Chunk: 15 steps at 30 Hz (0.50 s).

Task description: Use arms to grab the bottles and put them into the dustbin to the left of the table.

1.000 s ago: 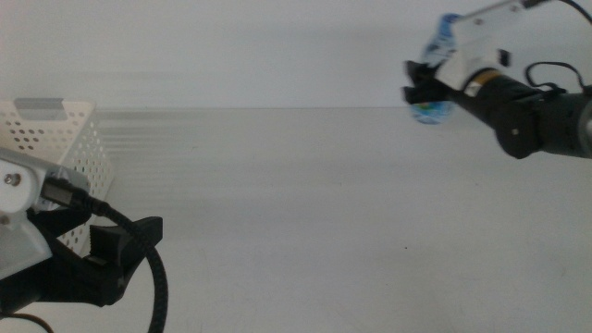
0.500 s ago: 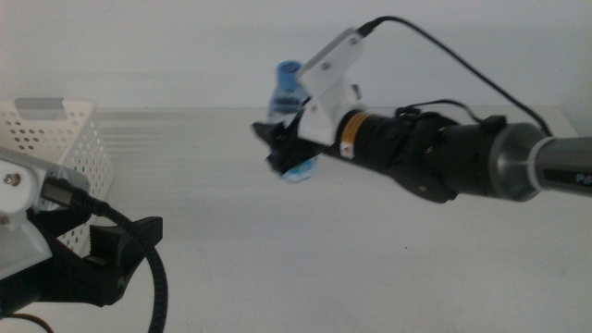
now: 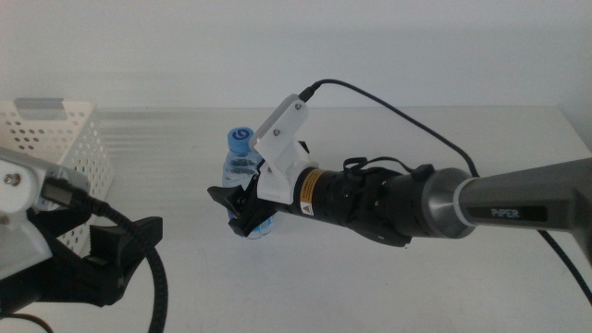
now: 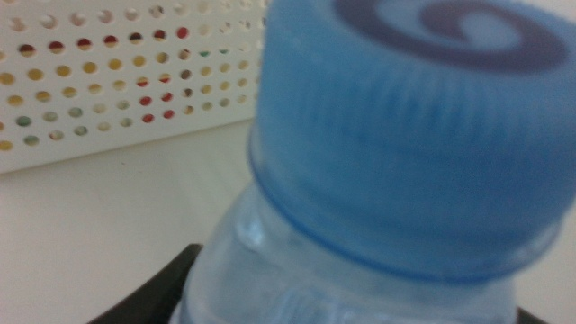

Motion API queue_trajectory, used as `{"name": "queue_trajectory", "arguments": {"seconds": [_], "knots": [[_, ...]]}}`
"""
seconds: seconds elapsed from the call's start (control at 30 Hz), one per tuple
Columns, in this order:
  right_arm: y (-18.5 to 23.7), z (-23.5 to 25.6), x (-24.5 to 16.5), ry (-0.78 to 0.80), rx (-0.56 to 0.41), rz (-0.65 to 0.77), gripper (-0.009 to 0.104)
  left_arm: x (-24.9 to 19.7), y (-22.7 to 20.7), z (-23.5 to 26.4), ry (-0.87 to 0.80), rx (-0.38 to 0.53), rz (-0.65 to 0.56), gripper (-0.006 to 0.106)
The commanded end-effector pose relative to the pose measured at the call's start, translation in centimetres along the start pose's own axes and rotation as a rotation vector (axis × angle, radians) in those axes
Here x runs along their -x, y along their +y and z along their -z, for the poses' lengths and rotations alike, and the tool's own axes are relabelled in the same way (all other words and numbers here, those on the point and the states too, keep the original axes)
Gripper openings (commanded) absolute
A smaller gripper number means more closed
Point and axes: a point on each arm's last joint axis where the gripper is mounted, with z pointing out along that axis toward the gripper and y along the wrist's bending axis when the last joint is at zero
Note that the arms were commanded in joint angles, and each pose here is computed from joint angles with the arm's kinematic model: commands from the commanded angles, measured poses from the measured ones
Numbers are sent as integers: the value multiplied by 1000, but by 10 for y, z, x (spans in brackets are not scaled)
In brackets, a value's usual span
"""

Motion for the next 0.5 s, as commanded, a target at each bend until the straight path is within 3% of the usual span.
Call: {"name": "queue_trajectory", "arguments": {"seconds": [0.0,0.3,0.47], "knots": [[1,10,47,-232,32,24,0,16,-2,4,-104,-11,14,90],[5,0,27,-185,71,55,1,16,-2,4,-104,-11,14,90],[6,0,26,-181,79,66,15,16,-2,4,-104,-11,14,90]]}}
